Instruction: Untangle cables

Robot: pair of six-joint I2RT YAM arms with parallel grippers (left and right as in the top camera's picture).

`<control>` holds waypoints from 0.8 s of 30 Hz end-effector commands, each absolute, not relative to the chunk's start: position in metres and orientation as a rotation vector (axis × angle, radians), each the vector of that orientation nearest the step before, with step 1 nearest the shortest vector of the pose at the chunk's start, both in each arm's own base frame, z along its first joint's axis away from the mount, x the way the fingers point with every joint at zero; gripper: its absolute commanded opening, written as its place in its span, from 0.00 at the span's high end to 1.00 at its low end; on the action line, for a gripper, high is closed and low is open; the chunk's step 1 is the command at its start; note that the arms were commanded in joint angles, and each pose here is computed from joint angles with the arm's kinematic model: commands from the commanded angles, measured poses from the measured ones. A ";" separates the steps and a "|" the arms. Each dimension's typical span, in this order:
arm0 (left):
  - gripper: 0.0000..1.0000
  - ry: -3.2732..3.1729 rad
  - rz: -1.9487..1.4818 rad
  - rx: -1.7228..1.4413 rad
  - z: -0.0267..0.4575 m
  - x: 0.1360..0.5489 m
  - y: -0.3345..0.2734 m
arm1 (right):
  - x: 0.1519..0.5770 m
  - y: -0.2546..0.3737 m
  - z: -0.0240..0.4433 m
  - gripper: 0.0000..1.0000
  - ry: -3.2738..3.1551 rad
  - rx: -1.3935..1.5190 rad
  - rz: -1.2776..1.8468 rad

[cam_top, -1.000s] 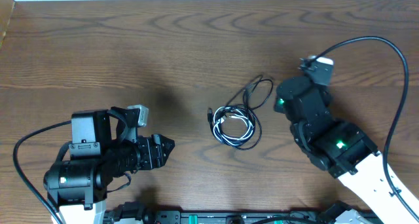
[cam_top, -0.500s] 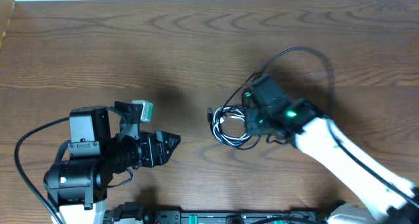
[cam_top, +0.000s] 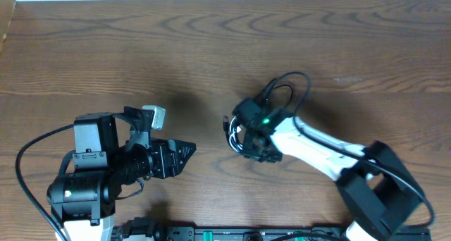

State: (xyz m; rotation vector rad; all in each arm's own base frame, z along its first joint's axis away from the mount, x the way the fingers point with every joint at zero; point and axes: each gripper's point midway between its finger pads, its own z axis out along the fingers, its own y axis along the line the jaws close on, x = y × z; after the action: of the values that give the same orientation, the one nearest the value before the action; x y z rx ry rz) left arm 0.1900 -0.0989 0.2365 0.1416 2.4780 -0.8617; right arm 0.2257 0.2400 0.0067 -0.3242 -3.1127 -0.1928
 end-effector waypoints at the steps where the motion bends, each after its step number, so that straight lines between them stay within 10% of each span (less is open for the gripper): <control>1: 0.30 2.467 -0.871 0.171 0.238 0.189 -0.101 | 0.216 0.254 -0.005 0.63 -3.077 -0.406 -0.193; 5: 0.30 2.467 -0.871 0.171 0.238 0.189 -0.101 | 0.215 0.269 -0.010 0.67 -3.093 -0.379 -0.237; 10: 0.30 2.467 -0.871 0.171 0.238 0.189 -0.101 | 0.223 0.278 -0.009 0.99 -3.142 -0.361 -0.280; 15: 0.30 2.468 -0.871 0.170 0.238 0.189 -0.101 | 0.233 0.272 -0.009 0.87 -3.198 -0.379 -0.246; 24: 0.30 2.474 -0.854 0.166 0.237 0.189 -0.099 | 0.269 0.274 0.018 0.99 -3.352 -0.096 -0.326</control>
State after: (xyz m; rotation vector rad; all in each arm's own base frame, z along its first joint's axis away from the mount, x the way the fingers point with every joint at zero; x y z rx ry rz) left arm 0.1899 -0.0989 0.2364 0.1418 2.4784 -0.8611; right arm 0.2486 0.2799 0.0054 -0.2436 -3.2687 -0.3395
